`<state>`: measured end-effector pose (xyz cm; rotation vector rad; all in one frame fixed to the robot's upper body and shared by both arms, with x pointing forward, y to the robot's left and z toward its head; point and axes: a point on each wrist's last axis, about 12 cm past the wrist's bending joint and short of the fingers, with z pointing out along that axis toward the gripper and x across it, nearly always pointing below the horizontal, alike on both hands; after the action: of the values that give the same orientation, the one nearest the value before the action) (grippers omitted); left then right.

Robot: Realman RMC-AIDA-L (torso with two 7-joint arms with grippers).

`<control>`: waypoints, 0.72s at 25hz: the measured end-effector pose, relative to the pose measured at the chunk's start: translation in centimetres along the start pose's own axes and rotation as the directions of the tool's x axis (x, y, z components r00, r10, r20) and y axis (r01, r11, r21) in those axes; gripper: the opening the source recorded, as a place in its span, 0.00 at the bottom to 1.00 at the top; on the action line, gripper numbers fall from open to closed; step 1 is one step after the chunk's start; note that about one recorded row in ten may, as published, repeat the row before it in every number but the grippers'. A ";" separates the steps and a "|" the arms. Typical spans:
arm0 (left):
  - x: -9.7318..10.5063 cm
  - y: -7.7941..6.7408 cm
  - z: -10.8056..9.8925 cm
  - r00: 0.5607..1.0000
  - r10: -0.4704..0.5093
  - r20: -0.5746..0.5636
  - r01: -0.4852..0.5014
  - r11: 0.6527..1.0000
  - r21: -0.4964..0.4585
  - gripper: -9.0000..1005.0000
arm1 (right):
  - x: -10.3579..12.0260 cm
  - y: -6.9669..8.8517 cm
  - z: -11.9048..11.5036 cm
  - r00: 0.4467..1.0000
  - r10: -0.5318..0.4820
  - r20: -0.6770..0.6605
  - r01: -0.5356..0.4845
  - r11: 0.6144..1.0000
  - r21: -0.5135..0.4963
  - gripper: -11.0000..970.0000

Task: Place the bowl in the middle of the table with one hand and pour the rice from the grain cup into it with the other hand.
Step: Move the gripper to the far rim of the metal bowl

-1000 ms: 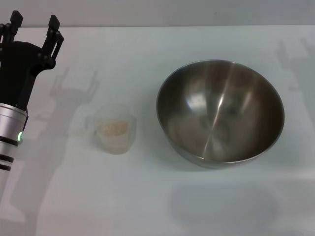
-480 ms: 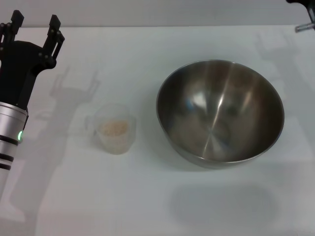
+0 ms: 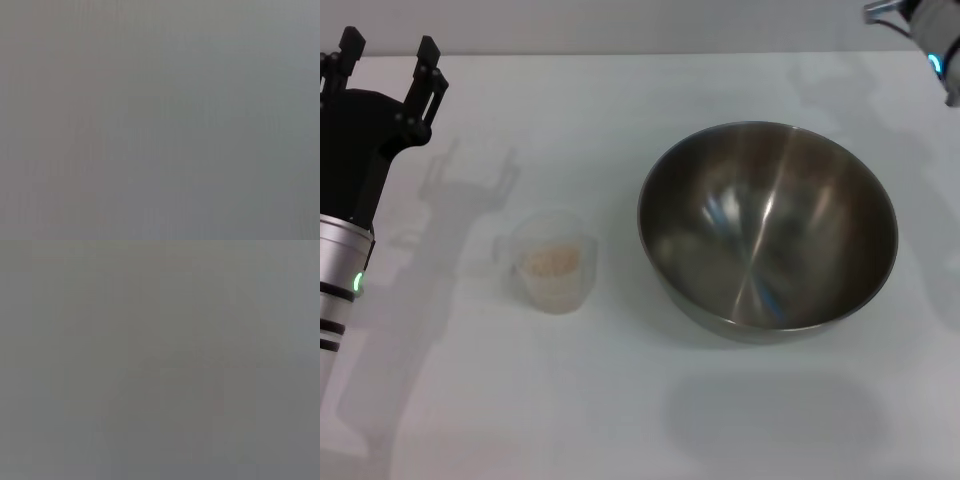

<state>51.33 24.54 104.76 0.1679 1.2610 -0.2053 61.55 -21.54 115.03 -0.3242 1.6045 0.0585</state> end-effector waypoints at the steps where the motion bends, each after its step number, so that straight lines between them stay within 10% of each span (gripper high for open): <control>1: 0.0 0.0 0.0 1.000 0.000 0.000 0.000 1.000 -0.001 0.73 | -0.6 0.4 0.0 0.999 0.008 -0.044 -0.009 1.000 -0.025 0.69; 9: 0.1 0.2 -0.2 1.000 0.001 -0.005 -0.002 1.000 -0.014 0.73 | -6.0 1.4 -2.3 0.914 0.001 -0.405 -0.079 0.981 -0.175 0.69; 18: 0.1 0.7 -0.4 1.000 0.009 -0.010 -0.009 1.000 -0.029 0.73 | -7.9 -1.7 -3.3 0.714 -0.029 -0.700 -0.164 0.964 -0.208 0.69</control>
<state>51.16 25.34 104.54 0.1498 1.2719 -0.1788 58.98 -22.56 123.30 -0.5311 2.3846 0.2252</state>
